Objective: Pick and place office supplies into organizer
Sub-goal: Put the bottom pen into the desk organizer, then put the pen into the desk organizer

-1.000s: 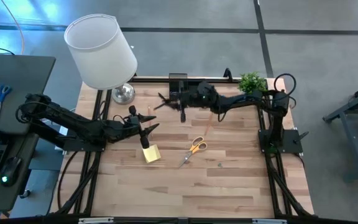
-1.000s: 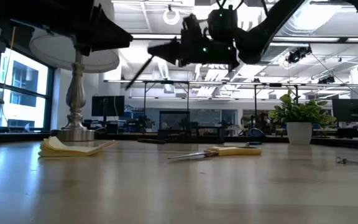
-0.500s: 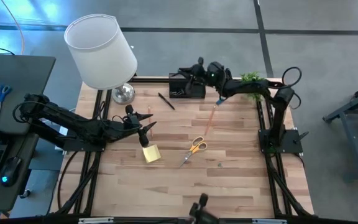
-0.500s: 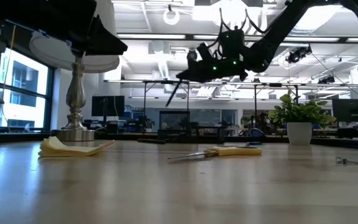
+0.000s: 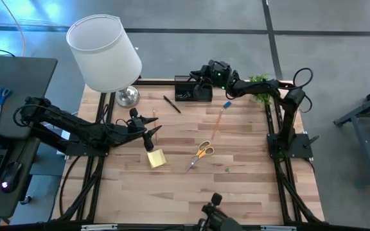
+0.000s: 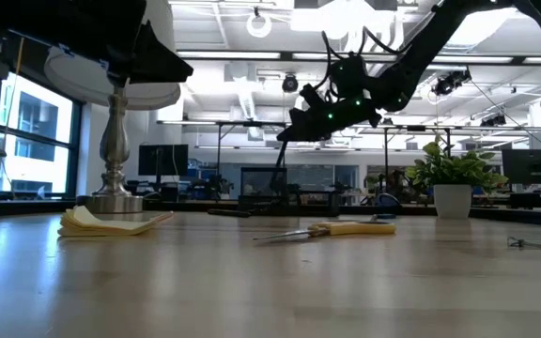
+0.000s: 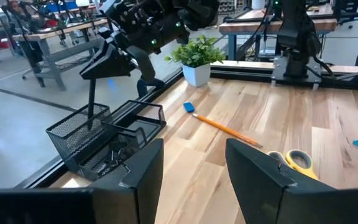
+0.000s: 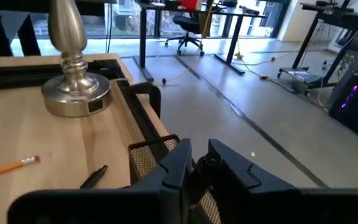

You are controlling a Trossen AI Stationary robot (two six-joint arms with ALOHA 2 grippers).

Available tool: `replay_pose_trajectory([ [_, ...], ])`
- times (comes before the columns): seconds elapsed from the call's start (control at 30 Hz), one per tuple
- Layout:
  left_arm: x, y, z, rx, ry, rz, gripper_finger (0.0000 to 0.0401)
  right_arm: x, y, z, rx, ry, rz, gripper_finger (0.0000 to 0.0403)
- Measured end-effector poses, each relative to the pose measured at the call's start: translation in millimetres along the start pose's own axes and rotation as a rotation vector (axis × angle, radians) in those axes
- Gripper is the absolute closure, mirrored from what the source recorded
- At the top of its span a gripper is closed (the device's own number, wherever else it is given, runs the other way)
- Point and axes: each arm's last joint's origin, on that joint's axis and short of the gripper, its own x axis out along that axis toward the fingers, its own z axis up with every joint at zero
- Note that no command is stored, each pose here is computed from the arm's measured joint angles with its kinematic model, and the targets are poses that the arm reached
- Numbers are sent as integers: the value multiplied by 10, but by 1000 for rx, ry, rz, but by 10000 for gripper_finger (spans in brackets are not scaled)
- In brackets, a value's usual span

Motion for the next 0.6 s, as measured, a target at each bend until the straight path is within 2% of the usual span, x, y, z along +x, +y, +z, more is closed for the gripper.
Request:
replay_pose_trajectory([
  [0.27,0,-1,-1,-10,1,-3,238,-4,-27,-20,68,15,-5,352],
  [0.6,0,0,-6,-11,5,-1,238,-4,-23,-21,75,16,-1,268],
])
